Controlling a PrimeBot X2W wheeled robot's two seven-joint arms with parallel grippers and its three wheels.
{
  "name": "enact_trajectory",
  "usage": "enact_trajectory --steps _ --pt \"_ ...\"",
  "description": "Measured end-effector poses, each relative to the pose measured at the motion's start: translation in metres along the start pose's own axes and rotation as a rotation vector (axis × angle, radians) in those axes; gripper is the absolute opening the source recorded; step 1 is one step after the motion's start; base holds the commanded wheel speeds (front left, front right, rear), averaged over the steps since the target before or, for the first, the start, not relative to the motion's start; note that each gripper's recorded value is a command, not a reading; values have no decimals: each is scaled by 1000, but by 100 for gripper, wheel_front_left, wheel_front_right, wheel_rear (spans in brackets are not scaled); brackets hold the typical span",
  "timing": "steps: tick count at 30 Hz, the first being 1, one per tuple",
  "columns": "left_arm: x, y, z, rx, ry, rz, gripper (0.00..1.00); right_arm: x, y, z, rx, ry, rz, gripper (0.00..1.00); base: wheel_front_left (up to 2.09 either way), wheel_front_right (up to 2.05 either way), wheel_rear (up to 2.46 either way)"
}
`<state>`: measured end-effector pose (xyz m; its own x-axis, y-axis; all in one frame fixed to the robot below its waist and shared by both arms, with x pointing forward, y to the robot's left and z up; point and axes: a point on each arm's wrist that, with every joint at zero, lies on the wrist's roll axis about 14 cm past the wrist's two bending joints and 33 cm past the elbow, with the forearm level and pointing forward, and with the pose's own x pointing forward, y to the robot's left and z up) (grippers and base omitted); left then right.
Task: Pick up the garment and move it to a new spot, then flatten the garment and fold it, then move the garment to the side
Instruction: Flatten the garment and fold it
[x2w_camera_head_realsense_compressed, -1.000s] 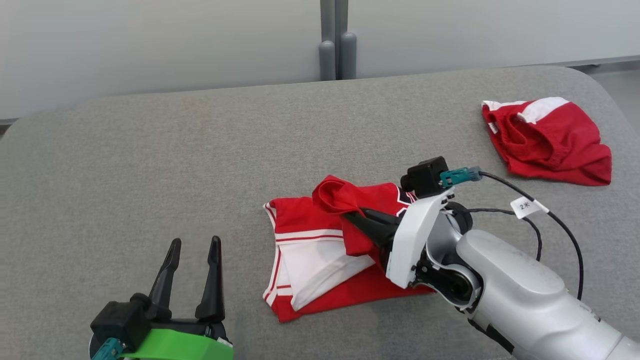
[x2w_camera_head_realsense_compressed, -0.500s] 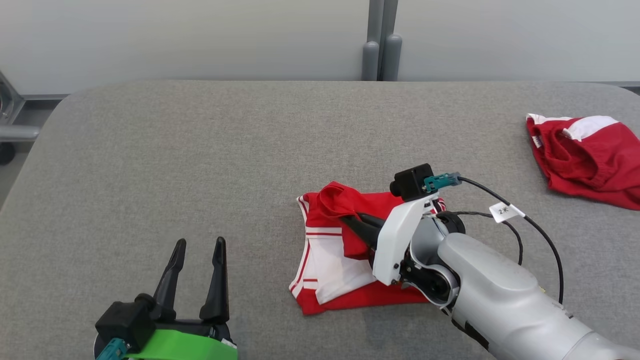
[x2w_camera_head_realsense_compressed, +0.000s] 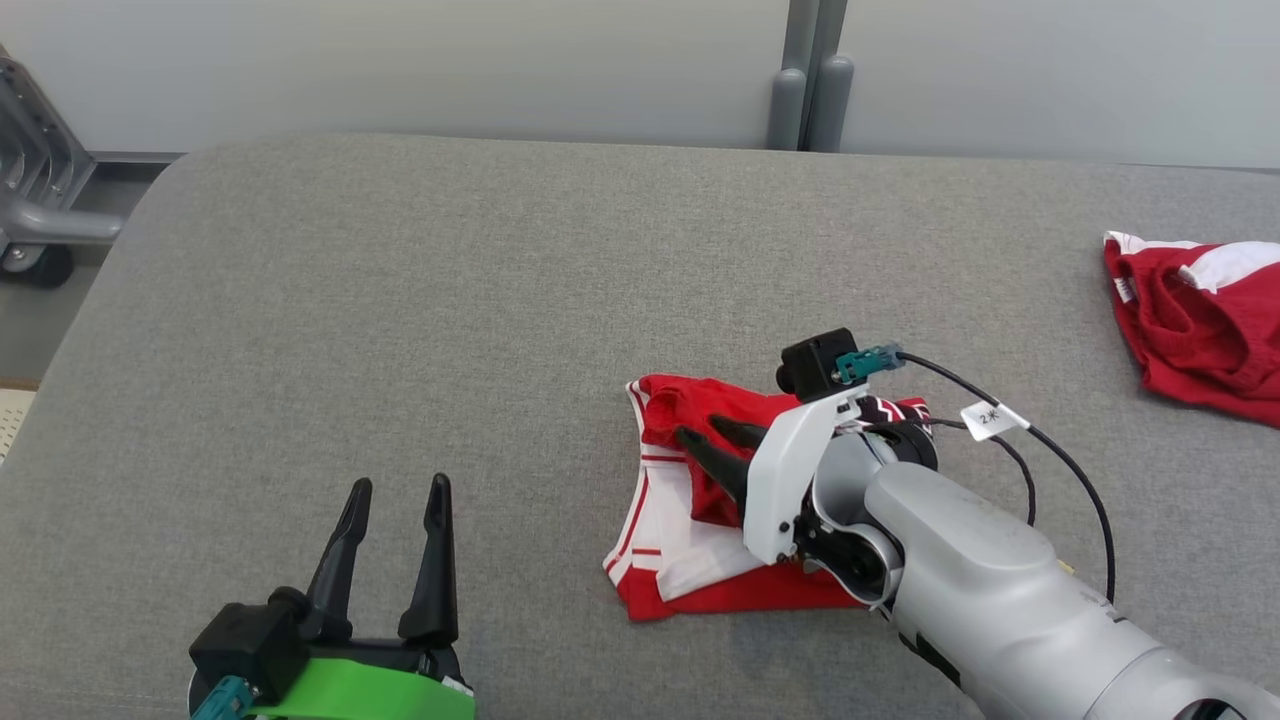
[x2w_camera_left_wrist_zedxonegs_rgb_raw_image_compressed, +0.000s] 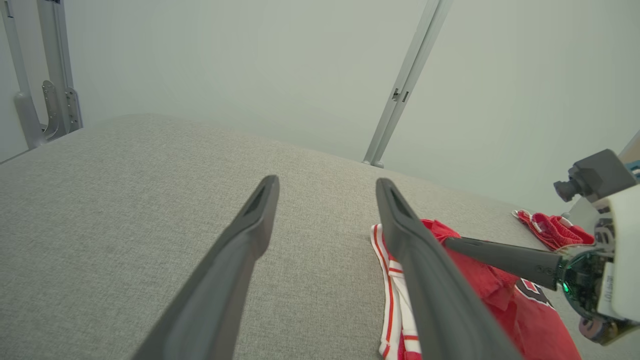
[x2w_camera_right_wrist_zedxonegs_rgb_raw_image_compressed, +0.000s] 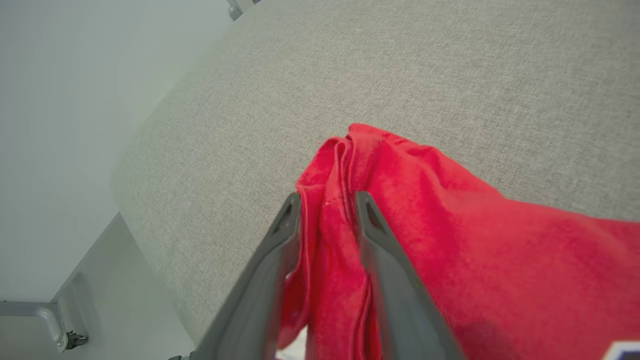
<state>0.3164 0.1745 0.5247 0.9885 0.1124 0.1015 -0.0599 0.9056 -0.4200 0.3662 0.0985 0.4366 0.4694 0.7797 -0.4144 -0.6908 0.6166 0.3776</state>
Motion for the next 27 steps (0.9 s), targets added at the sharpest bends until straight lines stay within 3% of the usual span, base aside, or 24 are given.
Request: enact_trajectory --steps 1,9,19,22,27 --pt "0 0 0 0 0 0 100 0 -1 1 -1 -3 -3 100 0 0 0" --pt "2 1 2 3 -7 5 100 0 2 19 -14 -58 9 100 0 0 0" --pt "6 -8 5 -2 -20 -31 100 -21 -11 73 -6 -264 -33 100 0 0 0" --pt "6 -12 5 -5 -20 -44 100 -37 -40 69 8 -281 -106 100 0 0 0" --pt "8 -21 5 -10 -21 -73 100 -65 -79 28 56 -244 -224 100 0 0 0"
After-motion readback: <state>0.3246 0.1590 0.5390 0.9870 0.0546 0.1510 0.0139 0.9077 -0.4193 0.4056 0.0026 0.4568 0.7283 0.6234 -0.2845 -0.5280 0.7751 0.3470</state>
